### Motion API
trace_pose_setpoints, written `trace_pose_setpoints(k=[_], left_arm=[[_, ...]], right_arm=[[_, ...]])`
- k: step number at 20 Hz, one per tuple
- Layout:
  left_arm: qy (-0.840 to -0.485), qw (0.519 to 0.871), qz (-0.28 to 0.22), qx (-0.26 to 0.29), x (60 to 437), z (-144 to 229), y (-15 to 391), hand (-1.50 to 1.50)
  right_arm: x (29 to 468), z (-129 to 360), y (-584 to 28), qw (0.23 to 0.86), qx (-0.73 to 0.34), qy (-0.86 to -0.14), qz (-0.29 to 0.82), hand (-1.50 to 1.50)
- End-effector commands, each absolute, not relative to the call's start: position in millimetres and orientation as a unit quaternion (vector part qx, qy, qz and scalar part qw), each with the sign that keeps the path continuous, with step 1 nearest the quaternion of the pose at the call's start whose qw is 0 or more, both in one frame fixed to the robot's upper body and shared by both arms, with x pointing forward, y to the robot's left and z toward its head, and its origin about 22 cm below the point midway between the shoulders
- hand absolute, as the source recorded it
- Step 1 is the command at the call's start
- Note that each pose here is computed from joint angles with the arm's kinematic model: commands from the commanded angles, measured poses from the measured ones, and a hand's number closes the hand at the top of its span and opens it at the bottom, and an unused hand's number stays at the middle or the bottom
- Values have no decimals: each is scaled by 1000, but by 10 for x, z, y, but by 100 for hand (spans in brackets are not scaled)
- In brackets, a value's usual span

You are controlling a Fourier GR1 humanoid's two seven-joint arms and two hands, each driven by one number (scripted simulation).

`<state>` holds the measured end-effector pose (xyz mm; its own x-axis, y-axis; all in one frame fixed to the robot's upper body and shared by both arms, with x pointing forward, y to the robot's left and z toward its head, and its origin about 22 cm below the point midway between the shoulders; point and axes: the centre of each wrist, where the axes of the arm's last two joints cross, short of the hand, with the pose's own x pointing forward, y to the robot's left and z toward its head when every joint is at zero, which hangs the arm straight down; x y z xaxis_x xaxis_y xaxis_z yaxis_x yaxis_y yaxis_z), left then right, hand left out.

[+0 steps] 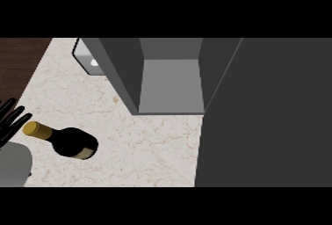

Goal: Pick up the wine, place it into the cabinet and close the cabinet

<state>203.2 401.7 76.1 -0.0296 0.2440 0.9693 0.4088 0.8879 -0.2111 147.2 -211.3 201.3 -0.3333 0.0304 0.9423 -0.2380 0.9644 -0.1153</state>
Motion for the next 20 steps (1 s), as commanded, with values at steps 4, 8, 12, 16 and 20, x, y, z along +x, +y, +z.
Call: trace_pose_setpoints(k=[4,8,12,16,20], left_arm=[[-729,652,-55,-202,2171,407,4008,-150],[-719,661,-64,-205,2267,338,4121,-150],[-718,666,-52,-196,2317,177,4146,-150],[-714,667,-62,-203,2418,134,4228,-150],[-709,666,-73,-221,2309,-175,3964,-150]], right_arm=[[1210,2145,-2205,553,90,-822,106,-150],[1178,2250,-2139,551,89,-822,112,-150],[1143,2241,-2129,553,90,-821,111,-150],[1246,2227,-2152,548,88,-825,102,-150],[1293,2203,-2095,549,84,-826,98,-150]])
